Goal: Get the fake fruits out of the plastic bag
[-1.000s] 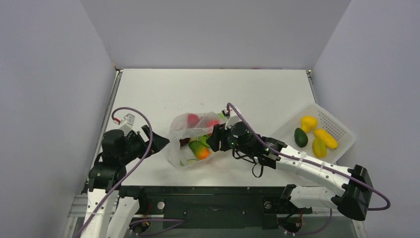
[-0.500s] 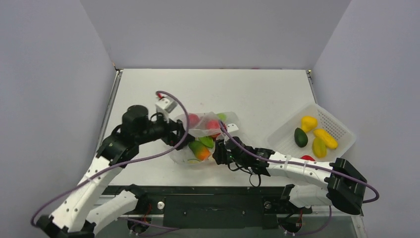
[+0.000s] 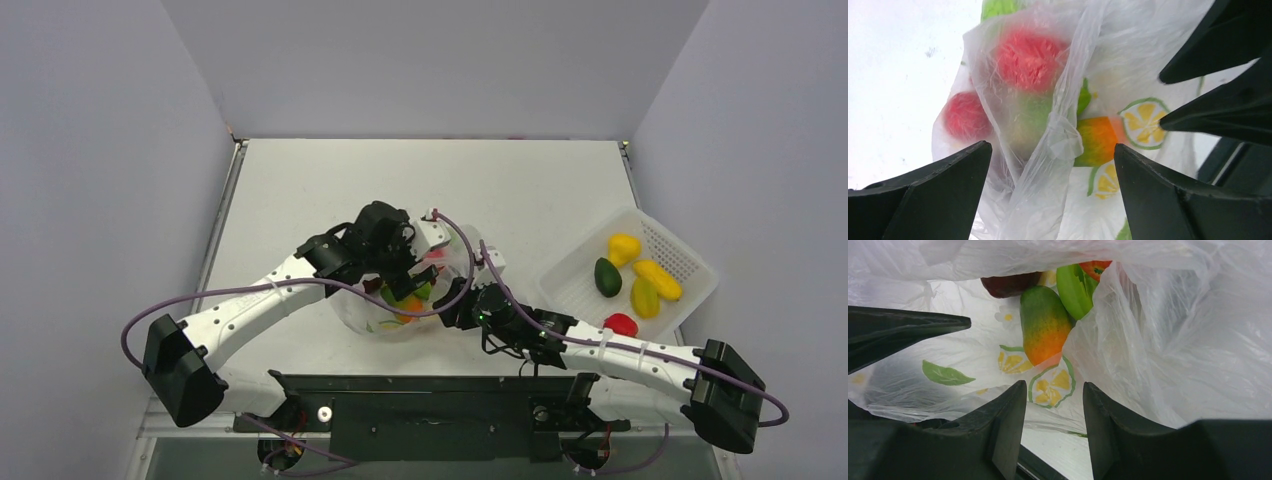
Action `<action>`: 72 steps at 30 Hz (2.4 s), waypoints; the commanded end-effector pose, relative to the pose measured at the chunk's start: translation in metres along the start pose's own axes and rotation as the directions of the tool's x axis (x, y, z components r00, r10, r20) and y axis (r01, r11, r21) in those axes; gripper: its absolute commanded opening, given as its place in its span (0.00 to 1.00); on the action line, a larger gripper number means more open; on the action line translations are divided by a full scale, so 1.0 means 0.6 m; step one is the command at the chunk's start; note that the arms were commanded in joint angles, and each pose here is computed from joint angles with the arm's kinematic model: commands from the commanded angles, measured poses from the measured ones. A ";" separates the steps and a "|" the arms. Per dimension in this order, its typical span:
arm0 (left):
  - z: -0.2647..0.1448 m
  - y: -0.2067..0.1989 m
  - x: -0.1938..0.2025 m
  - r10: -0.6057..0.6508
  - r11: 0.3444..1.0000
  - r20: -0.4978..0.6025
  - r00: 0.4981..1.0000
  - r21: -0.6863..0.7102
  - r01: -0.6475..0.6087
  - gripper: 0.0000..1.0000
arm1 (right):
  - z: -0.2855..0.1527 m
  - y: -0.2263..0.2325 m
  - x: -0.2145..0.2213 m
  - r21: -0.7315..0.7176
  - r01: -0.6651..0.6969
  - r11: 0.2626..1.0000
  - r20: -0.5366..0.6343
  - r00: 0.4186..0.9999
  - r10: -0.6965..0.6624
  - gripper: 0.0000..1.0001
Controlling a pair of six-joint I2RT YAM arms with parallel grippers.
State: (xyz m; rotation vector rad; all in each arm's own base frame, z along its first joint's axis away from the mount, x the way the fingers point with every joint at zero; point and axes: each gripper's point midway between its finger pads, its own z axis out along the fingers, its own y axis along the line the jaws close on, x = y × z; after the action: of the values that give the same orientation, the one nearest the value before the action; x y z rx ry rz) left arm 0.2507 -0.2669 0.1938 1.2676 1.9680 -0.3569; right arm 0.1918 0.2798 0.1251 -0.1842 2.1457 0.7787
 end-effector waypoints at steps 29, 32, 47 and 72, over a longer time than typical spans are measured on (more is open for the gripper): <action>-0.003 0.041 -0.035 -0.057 0.967 0.168 0.984 -0.234 0.096 0.00 | -0.033 0.093 -0.029 -0.088 -0.031 0.996 0.078 0.996 0.038 0.13; -0.001 0.036 -0.034 -0.049 0.968 0.165 0.985 -0.233 0.087 0.00 | -0.048 0.124 -0.060 -0.139 -0.041 0.989 0.107 0.993 0.056 0.13; -0.012 0.038 -0.043 -0.041 0.961 0.208 0.977 -0.258 0.095 0.00 | 0.048 0.055 -0.105 0.000 -0.043 0.999 0.223 0.974 0.042 0.11; 0.007 0.040 -0.041 -0.040 0.960 0.194 0.980 -0.265 0.092 0.00 | 0.056 -0.125 -0.030 0.293 -0.029 0.956 0.258 0.965 -0.050 0.14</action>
State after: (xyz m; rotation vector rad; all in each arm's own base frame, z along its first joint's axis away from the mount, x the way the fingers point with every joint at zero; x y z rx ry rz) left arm 0.2738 -0.2599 0.1915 0.9944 1.8958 -0.1632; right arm 0.2438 0.2125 0.0374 0.0625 2.0806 0.3090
